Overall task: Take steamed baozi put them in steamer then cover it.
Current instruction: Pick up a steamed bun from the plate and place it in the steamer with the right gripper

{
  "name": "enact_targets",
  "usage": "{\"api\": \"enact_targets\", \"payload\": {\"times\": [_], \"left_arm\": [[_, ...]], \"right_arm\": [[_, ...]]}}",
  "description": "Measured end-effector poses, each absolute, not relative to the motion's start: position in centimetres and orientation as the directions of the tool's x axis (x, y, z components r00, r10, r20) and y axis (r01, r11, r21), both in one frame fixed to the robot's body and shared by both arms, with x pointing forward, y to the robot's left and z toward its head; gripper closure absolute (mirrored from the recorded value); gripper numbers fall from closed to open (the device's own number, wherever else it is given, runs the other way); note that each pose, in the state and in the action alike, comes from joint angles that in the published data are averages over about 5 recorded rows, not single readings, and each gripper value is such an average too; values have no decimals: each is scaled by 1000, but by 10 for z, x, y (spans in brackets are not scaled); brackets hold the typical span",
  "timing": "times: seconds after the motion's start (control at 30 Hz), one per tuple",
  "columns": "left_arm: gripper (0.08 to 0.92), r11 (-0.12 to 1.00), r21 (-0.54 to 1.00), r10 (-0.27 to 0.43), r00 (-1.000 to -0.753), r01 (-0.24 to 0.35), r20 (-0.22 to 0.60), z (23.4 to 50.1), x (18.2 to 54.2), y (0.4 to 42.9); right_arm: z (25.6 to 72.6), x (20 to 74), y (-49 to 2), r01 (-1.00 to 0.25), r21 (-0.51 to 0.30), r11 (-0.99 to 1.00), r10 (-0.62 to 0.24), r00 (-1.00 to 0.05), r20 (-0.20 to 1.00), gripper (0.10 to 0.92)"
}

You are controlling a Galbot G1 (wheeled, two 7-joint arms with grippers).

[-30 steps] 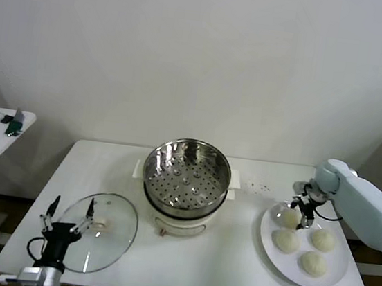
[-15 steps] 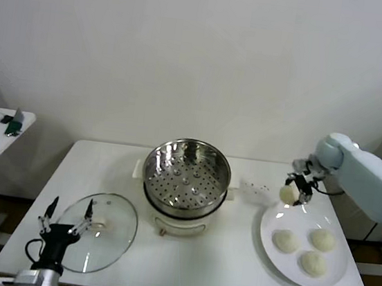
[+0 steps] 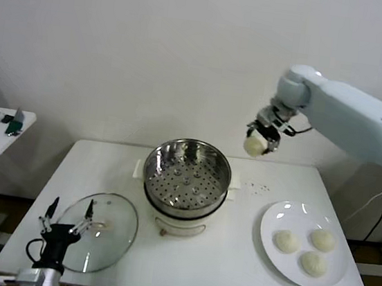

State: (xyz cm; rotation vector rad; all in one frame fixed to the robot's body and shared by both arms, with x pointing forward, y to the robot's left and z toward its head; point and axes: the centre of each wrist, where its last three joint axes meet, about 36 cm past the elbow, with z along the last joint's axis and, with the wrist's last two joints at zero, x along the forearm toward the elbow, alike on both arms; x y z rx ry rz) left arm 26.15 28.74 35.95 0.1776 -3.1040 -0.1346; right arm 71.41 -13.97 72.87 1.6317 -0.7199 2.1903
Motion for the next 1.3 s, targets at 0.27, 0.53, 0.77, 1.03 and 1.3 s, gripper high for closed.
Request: {"api": "enact_targets", "payload": {"times": [0.27, 0.53, 0.77, 1.03, 1.3], "left_arm": [[177, 991, 96, -100, -995, -98, 24, 363, 266, 286], [177, 990, 107, -100, -994, -96, 32, 362, 263, 289], [177, 989, 110, -102, -994, -97, 40, 361, 259, 292], [177, 989, 108, -103, -994, -97, 48, 359, 258, 292], [177, 989, 107, -103, -993, -97, 51, 357, 256, 292]], "right_arm": [[711, 703, -55, -321, -118, -940, -8, -324, 946, 293], [664, 695, 0, -189, -43, -981, 20, -317, 948, 293], [626, 692, 18, -139, 7, -990, 49, -304, 951, 293], [601, 691, 28, -105, 34, -994, 65, -307, 950, 289], [584, 691, 30, -93, 53, -994, 79, -311, 947, 245]]}}
